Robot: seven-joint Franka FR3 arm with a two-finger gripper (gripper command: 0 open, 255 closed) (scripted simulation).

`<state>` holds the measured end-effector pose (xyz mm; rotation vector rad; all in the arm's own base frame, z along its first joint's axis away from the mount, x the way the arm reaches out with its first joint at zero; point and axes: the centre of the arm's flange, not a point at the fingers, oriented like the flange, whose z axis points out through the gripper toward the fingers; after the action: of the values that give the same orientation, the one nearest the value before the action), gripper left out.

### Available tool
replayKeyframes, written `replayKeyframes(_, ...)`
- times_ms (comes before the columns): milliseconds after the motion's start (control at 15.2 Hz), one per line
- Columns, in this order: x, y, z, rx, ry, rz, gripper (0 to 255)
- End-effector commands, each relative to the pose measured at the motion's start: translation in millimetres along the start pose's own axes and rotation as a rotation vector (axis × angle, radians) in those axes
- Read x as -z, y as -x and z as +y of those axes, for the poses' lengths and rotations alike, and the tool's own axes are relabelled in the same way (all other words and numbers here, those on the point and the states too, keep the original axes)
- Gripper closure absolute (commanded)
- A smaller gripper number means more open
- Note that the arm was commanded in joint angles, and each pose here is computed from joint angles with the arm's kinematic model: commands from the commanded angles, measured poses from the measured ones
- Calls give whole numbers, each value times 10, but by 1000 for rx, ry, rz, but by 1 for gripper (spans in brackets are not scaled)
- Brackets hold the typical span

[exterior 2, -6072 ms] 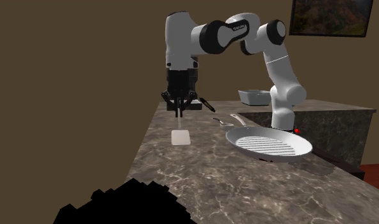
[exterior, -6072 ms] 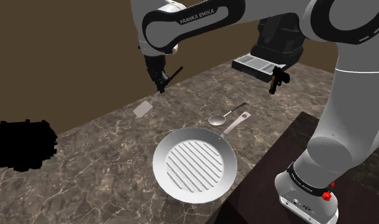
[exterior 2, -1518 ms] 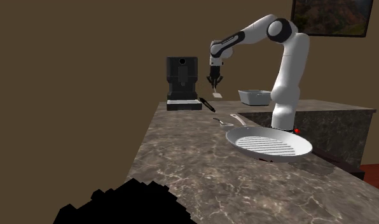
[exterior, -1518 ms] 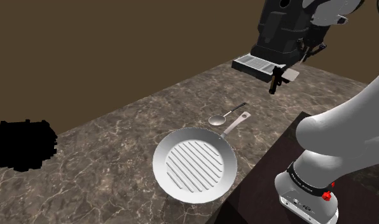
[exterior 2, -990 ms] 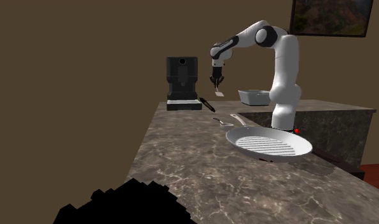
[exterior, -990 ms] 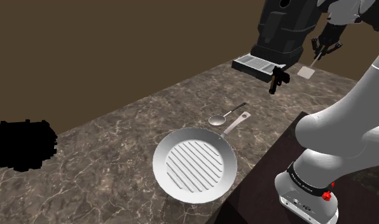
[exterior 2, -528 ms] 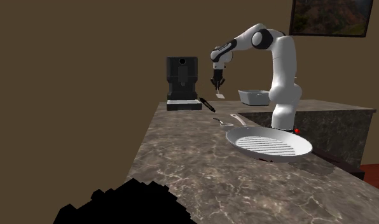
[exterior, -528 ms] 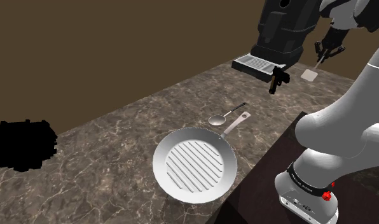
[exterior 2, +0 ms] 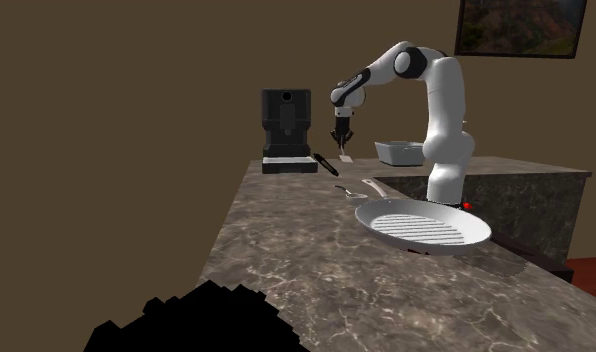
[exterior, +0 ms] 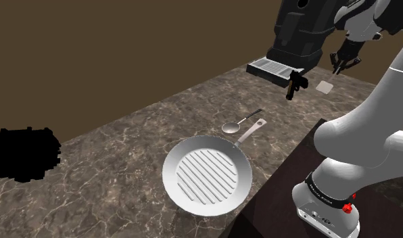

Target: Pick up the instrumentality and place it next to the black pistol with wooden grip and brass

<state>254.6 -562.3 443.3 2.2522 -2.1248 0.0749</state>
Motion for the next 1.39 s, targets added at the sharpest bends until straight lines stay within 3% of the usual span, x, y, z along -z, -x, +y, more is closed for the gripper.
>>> replayKeyframes(0, -103, 4, -3, 0, 0, 1, 255)
replayKeyframes(990, -927, 58, -2, 0, 0, 1, 255)
replayKeyframes(1320, -927, 58, -2, 0, 0, 1, 255)
